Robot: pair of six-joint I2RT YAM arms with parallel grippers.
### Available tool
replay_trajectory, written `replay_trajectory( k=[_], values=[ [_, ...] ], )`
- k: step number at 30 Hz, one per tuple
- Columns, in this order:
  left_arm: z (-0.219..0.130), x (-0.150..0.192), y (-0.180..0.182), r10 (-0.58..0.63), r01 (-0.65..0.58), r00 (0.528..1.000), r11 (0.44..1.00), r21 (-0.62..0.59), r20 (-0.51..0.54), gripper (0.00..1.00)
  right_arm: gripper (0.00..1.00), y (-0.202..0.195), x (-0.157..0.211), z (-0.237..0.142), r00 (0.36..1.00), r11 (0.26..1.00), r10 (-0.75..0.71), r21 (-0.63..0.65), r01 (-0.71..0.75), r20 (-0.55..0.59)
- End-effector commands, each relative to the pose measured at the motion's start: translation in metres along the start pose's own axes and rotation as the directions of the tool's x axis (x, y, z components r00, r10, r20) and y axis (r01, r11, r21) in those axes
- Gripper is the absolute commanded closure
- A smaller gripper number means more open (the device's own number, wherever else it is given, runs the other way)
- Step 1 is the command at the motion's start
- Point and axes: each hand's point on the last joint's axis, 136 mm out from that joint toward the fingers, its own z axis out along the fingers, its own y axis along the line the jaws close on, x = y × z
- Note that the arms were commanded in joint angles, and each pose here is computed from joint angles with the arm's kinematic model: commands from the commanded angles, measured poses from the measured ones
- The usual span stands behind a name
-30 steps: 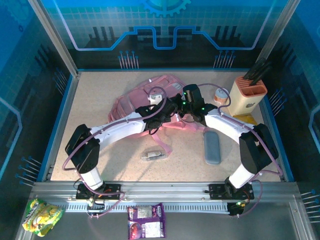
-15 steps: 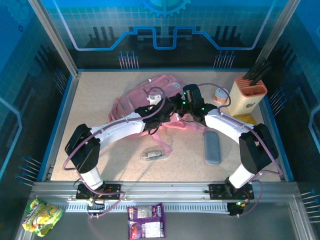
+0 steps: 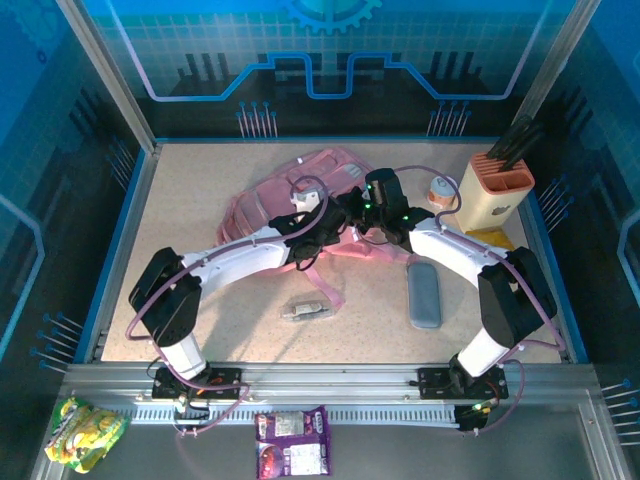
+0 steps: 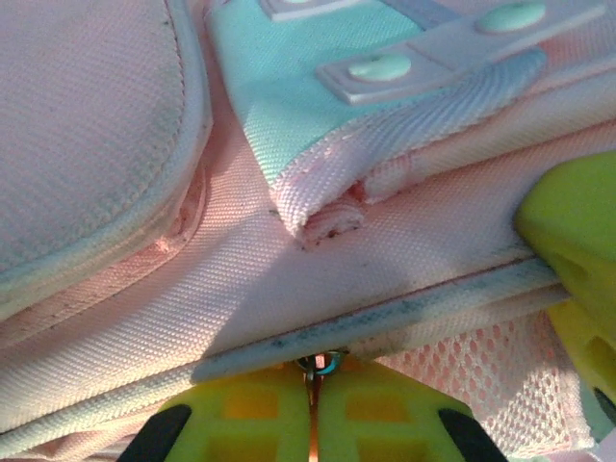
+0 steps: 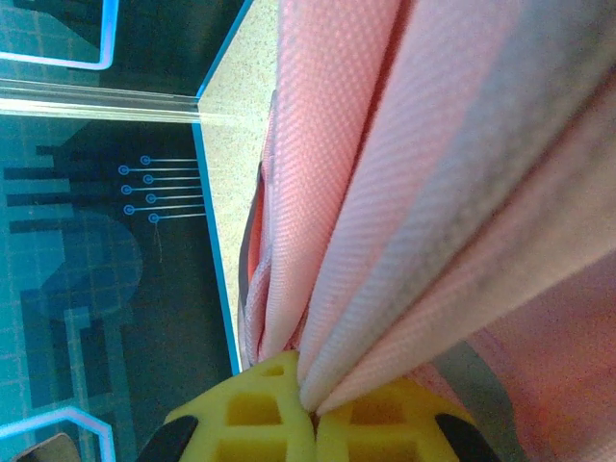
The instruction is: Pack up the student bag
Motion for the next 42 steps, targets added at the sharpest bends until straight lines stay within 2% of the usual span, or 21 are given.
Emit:
replay_trajectory(
  k=[1,6,11,14,18,19,22,25,30,34,36,39,42],
  values=[
    [-0.012,-0.026,0.027,-0.007,0.01,0.998,0.999,-0.049,0.059,1.0,1.0,0.046,-0.002,-0.017,0.996,0.983,-0.084,-0.163,0.085,0.012],
    [-0.025,-0.012,0.057,0.042,-0.043,0.999,0.996,-0.073,-0.011,1.0,1.0,0.037,-0.016,-0.022,0.998,0.983,-0.065,-0.168,0.067,0.015],
    [-0.02,0.016,0.09,0.081,-0.092,0.991,0.99,-0.103,-0.109,1.0,1.0,0.031,-0.025,-0.025,0.998,0.984,-0.064,-0.168,0.067,0.024],
    [-0.012,0.025,0.099,0.098,-0.112,0.986,0.989,-0.098,-0.138,1.0,1.0,0.032,-0.024,-0.025,0.997,0.983,-0.073,-0.169,0.076,0.019],
    [0.001,0.017,0.083,0.122,-0.126,0.988,0.991,-0.038,-0.095,1.0,1.0,0.035,-0.019,-0.022,0.997,0.981,-0.08,-0.176,0.079,0.004],
    [0.003,0.014,0.077,0.124,-0.126,0.989,0.992,-0.022,-0.08,0.98,1.0,0.036,-0.018,-0.021,0.997,0.981,-0.08,-0.177,0.079,0.002],
    [0.011,0.005,0.067,0.114,-0.114,0.993,0.994,0.001,-0.031,0.82,1.0,0.039,-0.014,-0.021,0.997,0.979,-0.083,-0.188,0.082,-0.002],
    [0.018,0.001,0.063,0.086,-0.086,0.996,0.996,-0.002,0.003,0.77,1.0,0.042,-0.008,-0.02,0.996,0.977,-0.091,-0.194,0.089,-0.004],
    [0.02,-0.005,0.078,0.028,-0.024,0.998,0.997,-0.075,0.055,0.86,1.0,0.038,-0.007,-0.017,0.996,0.978,-0.087,-0.192,0.083,-0.012],
    [0.011,-0.005,0.087,0.068,-0.063,0.996,0.994,-0.084,0.059,1.0,1.0,0.036,-0.008,-0.019,0.995,0.975,-0.098,-0.203,0.091,-0.022],
    [0.003,-0.005,0.1,0.088,-0.082,0.995,0.99,-0.116,0.052,1.0,1.0,0.031,-0.009,-0.021,0.994,0.977,-0.108,-0.19,0.102,-0.021],
    [-0.009,0.001,0.123,0.119,-0.118,0.993,0.98,-0.158,-0.004,1.0,1.0,0.021,-0.016,-0.021,0.994,0.98,-0.108,-0.172,0.103,-0.018],
    [-0.018,0.012,0.155,0.138,-0.159,0.985,0.962,-0.221,-0.104,1.0,1.0,0.014,-0.029,-0.02,0.997,0.98,-0.071,-0.191,0.062,-0.041]
  ],
)
